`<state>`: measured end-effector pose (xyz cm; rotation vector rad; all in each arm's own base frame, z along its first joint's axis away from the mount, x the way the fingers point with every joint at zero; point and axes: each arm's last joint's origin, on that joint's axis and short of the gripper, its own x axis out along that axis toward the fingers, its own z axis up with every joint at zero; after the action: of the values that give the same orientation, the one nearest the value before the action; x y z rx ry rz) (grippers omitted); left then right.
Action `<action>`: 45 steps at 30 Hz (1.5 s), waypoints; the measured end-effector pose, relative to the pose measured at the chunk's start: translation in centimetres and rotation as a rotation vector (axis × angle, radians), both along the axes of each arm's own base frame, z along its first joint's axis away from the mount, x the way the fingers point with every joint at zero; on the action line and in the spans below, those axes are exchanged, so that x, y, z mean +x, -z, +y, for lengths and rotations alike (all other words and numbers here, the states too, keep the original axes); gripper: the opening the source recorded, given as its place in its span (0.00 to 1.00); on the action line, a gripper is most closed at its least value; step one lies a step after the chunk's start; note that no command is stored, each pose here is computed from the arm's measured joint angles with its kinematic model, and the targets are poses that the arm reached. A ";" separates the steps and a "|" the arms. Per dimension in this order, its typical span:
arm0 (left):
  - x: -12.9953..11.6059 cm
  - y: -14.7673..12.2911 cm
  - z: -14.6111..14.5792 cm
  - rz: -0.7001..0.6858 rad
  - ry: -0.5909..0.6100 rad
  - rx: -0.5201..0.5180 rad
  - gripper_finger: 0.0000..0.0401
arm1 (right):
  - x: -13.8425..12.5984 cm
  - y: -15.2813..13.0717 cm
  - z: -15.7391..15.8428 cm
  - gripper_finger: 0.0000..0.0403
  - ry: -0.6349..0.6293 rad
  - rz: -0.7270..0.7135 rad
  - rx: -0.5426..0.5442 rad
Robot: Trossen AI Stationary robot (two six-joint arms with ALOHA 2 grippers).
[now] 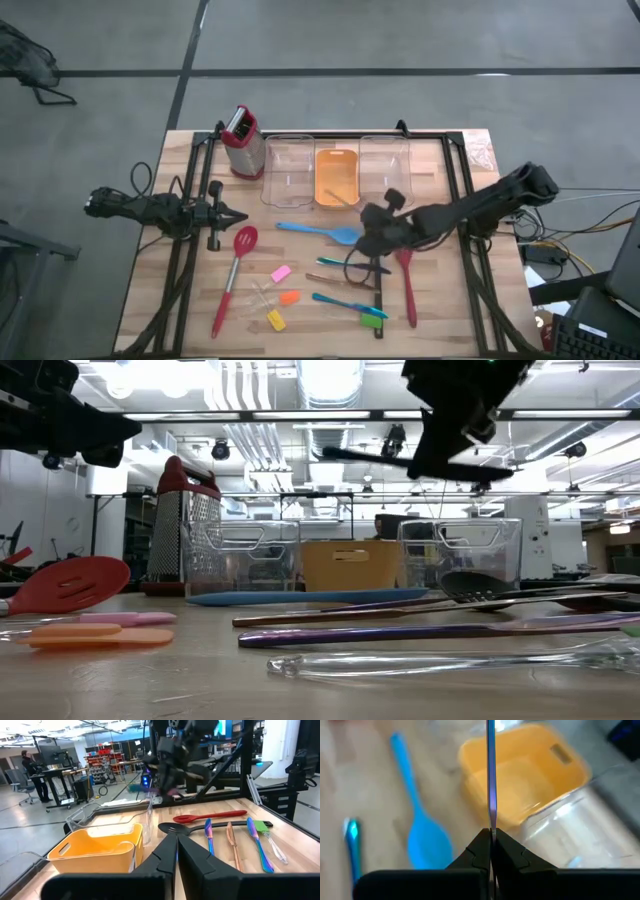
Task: Pick & Place Kitchen Items
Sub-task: Put the top blue knife into the right transparent bin
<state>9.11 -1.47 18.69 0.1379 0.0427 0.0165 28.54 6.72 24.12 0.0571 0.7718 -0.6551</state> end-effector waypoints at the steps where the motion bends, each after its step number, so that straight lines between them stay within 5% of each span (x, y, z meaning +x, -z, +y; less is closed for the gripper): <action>1: 0.0 0.0 0.0 0.000 0.000 0.000 0.05 | -0.1 -0.4 -0.4 0.02 0.022 -0.018 -0.008; 9: 0.0 0.0 0.0 0.000 0.000 0.000 0.05 | -1.1 -1.9 -4.6 0.02 0.217 -0.059 -0.027; 22: 0.0 0.0 0.0 0.000 0.000 0.000 0.05 | -2.3 -0.4 -10.4 0.02 0.487 0.008 0.017; 45: 0.0 0.0 0.0 0.000 0.000 0.000 0.05 | -3.8 5.4 -11.8 0.02 0.527 -0.011 0.018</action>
<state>9.11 -1.47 18.69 0.1382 0.0430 0.0166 24.71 -5.06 18.69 0.2872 0.7555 -1.1454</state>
